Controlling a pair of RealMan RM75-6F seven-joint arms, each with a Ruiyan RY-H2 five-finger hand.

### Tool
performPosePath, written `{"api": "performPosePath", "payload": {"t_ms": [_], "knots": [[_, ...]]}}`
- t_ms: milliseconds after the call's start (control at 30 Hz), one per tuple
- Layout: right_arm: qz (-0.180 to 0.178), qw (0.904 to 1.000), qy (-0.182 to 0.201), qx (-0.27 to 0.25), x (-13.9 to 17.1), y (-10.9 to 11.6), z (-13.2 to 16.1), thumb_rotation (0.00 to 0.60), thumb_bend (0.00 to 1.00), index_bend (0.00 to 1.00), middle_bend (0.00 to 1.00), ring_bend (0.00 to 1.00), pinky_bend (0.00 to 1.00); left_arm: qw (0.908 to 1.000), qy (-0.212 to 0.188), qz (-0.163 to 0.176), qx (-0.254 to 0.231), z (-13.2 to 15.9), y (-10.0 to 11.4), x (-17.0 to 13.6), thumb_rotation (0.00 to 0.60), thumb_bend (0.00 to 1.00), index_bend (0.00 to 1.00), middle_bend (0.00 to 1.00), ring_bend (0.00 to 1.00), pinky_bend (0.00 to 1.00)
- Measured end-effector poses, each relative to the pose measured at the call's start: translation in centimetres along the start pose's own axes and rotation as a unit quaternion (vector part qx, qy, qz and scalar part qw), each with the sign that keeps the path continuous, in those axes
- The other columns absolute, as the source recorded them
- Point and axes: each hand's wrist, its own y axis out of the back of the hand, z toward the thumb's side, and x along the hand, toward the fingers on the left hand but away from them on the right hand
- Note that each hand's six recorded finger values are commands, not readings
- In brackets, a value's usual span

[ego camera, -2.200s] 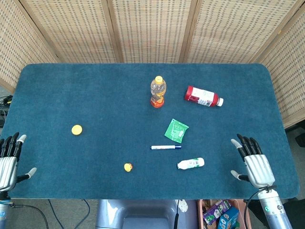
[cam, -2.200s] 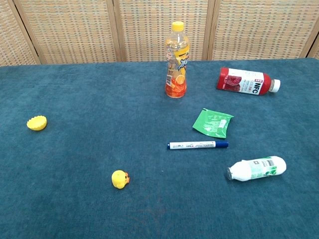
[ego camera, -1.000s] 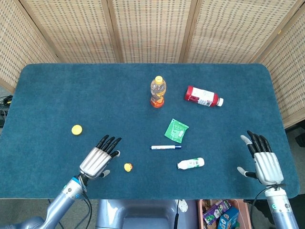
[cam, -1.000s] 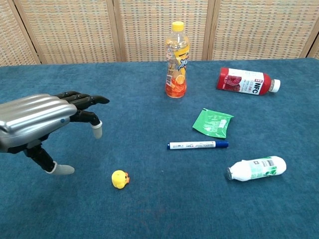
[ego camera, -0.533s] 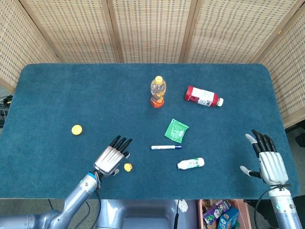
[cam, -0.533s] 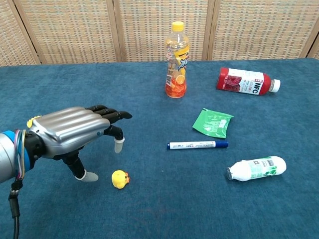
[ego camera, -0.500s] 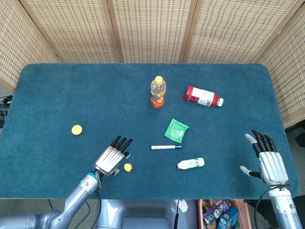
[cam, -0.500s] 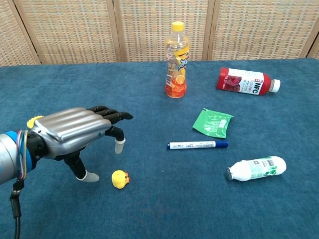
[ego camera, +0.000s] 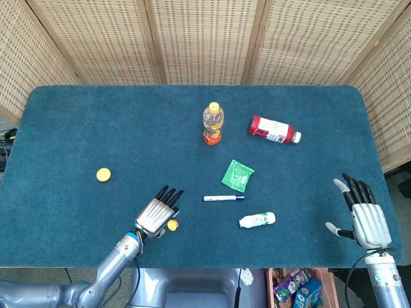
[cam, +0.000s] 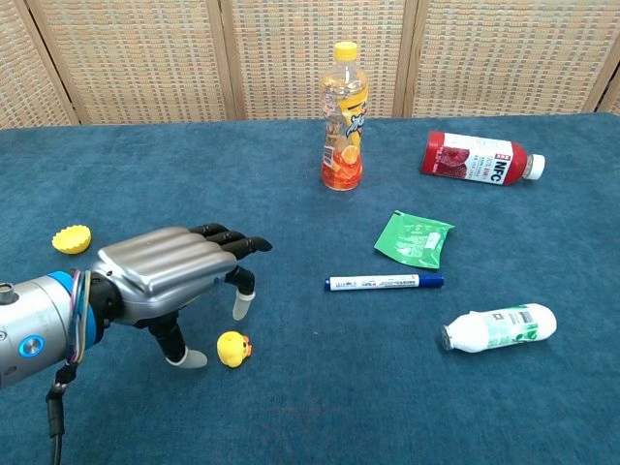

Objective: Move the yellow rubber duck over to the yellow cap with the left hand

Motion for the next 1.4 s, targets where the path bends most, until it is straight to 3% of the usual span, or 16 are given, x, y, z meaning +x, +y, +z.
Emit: {"api": "performPosePath", "payload": {"t_ms": [867, 1400], "knots": [[-0.007, 0.9999, 0.001, -0.008, 0.14, 0.34, -0.11, 0.600, 0.00, 0.00, 0.00, 0.00, 0.00, 0.9999, 0.001, -0.012, 0.007, 0.69, -0.63, 0.84, 0.600, 0.23, 0.53, 0.00, 0.00, 0.00], [-0.007, 0.9999, 0.003, -0.009, 0.23, 0.36, -0.15, 0.600, 0.00, 0.00, 0.00, 0.00, 0.00, 0.9999, 0.011, 0.007, 0.004, -0.06, 0.28, 0.49, 0.600, 0.23, 0.57, 0.00, 0.00, 0.00]]}}
